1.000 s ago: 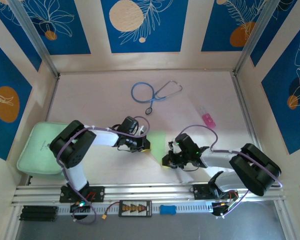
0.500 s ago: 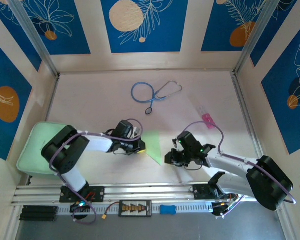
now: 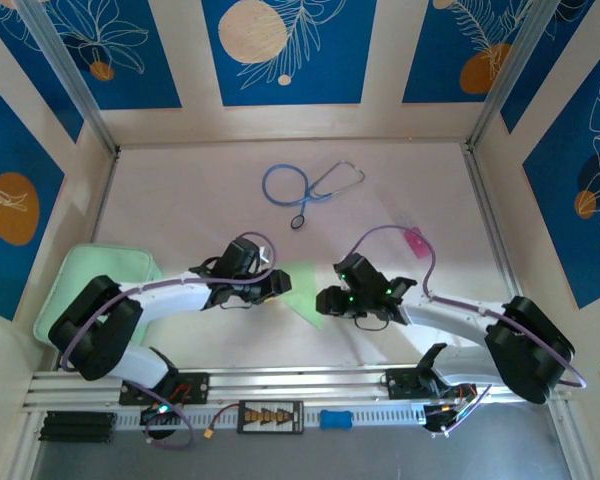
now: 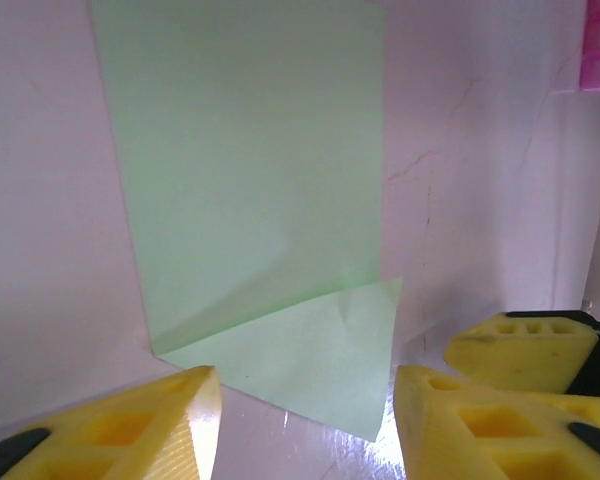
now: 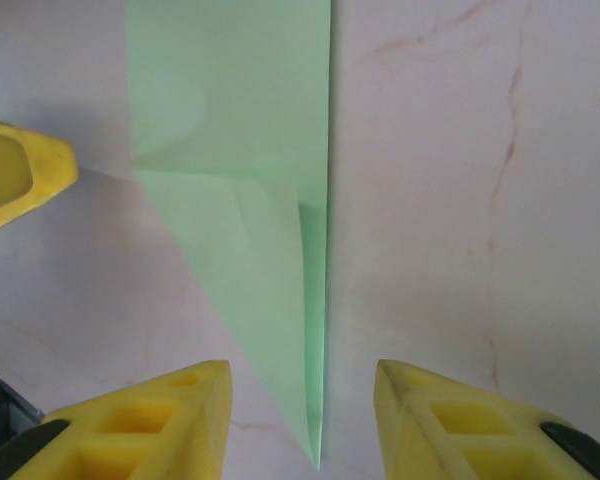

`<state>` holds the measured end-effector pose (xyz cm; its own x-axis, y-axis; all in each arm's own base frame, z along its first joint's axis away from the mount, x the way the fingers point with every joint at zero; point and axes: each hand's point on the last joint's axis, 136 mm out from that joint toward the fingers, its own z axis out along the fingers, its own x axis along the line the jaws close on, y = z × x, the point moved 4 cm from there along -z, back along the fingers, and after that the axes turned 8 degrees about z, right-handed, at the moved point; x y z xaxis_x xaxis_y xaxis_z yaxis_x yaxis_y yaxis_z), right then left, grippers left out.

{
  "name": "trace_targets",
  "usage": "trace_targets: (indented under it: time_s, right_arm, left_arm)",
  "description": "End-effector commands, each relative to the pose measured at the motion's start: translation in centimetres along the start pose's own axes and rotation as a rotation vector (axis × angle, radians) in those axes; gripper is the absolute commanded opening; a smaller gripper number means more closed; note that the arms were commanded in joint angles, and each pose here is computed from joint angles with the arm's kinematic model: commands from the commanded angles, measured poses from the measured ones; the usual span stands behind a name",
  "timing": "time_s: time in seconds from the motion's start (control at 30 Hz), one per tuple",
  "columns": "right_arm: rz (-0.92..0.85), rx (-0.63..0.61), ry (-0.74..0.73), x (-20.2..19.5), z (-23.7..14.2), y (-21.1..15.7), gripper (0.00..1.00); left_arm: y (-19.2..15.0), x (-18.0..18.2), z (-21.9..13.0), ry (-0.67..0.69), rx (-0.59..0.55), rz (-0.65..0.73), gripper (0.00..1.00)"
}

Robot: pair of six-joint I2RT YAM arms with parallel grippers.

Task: Fold a paper plane with a square sheet of paper (pick it up from the middle)
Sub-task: Fourth fold the wing at the center of the table.

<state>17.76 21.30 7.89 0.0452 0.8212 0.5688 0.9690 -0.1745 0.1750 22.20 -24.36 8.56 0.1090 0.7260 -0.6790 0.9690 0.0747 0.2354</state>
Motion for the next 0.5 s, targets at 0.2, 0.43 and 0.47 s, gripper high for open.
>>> trace_targets:
  time_s: [0.2,0.43,0.47]
  right_arm:
    - [0.04,0.06,0.104,1.5,1.9,2.0,0.37]
    - [0.037,0.08,0.123,2.1,2.8,2.9,0.33]
    - [0.038,0.082,0.126,2.1,2.9,3.0,0.33]
  left_arm:
    - [1.3,1.3,-0.2,-0.059,0.058,-0.036,0.53]
    - [1.6,2.0,-0.3,-0.07,0.065,-0.059,0.54]
    - [1.7,2.0,-0.3,-0.071,0.066,-0.06,0.54]
